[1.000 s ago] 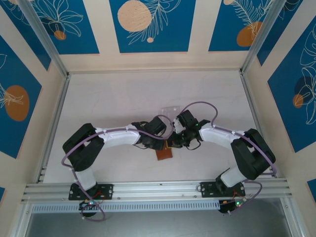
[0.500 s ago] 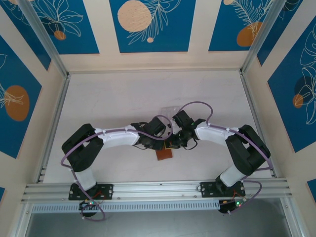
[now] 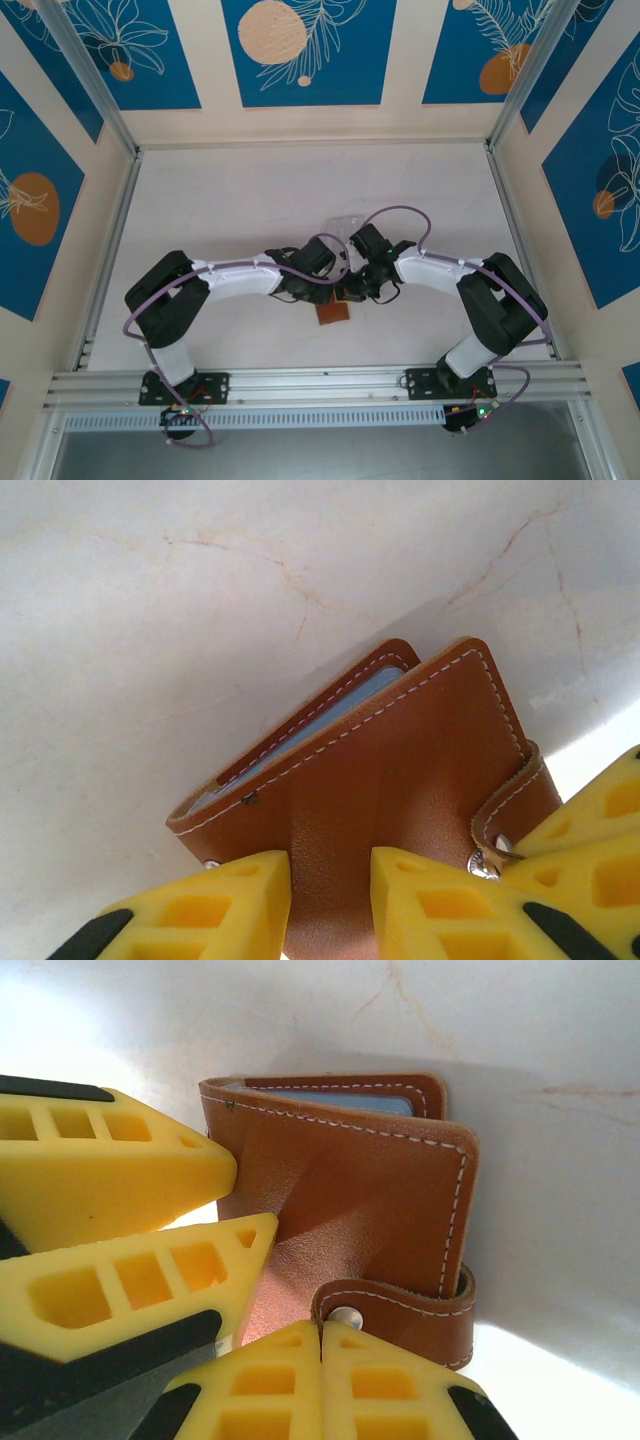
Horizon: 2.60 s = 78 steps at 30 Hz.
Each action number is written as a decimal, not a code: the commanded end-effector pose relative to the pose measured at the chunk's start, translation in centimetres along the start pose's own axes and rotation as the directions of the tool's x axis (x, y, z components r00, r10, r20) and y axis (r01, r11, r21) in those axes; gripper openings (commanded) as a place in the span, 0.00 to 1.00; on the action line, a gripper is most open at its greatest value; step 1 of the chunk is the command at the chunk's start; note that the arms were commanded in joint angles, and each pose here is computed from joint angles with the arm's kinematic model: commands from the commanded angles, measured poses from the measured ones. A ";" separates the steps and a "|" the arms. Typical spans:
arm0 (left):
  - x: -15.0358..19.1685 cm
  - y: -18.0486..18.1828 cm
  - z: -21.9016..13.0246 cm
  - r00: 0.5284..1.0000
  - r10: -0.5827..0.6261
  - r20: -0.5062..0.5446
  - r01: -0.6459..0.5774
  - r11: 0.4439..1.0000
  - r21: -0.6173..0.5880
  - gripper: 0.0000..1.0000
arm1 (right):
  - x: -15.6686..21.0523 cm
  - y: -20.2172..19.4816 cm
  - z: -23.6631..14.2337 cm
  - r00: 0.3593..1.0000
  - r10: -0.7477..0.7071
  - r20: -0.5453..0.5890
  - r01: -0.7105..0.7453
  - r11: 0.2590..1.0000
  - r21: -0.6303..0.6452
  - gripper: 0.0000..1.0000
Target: Put the credit cards into the card holder
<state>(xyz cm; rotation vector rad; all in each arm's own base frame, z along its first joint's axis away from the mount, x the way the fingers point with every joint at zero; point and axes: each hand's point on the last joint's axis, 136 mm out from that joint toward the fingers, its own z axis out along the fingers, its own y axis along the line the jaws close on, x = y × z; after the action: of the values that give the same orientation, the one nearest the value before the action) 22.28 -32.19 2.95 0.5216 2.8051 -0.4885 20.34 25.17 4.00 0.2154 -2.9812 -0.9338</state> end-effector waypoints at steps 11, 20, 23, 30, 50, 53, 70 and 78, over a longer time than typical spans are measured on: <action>3.1 0.9 2.3 0.996 -0.009 -0.090 0.007 1.000 -0.023 0.28 | 2.0 -1.1 1.4 0.996 0.021 -0.089 -0.014 0.997 0.080 0.00; 3.0 0.8 2.4 0.996 -0.007 -0.087 0.006 1.000 -0.019 0.28 | 3.7 -1.7 2.6 0.990 0.036 -0.137 -0.020 0.993 0.118 0.00; 3.0 0.8 2.5 0.996 -0.013 -0.086 0.011 1.000 -0.020 0.27 | 4.2 -1.6 3.3 0.987 0.036 -0.156 -0.015 0.991 0.132 0.00; 3.1 0.8 2.5 0.996 -0.017 -0.084 0.015 1.000 -0.016 0.27 | 4.8 -3.1 4.6 0.979 0.073 -0.190 -0.030 0.974 0.223 0.00; -4.0 5.1 -10.7 0.967 -0.088 0.239 0.103 0.993 -0.050 0.87 | -3.2 3.2 -4.1 0.981 -0.075 0.178 0.044 0.984 0.173 0.73; -4.9 8.6 -15.6 0.894 -0.127 0.429 0.172 0.983 -0.067 1.00 | -5.7 2.7 -8.3 0.924 -0.108 0.368 0.022 0.973 0.229 0.99; -4.0 30.5 -21.3 0.577 0.284 0.766 0.546 0.563 -0.620 1.00 | -10.7 -14.2 -22.5 0.307 -0.479 0.822 -0.246 0.795 0.555 0.99; -6.6 32.1 -17.3 0.553 0.269 0.788 0.449 0.702 -0.554 1.00 | -14.2 -19.1 -21.8 0.295 -0.385 0.875 -0.262 0.847 0.461 0.99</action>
<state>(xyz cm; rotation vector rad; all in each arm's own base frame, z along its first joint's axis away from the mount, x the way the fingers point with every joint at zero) 35.40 2.00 8.33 -0.1237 1.9380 0.5077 34.56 -1.55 7.84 -0.5073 -4.2058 0.1679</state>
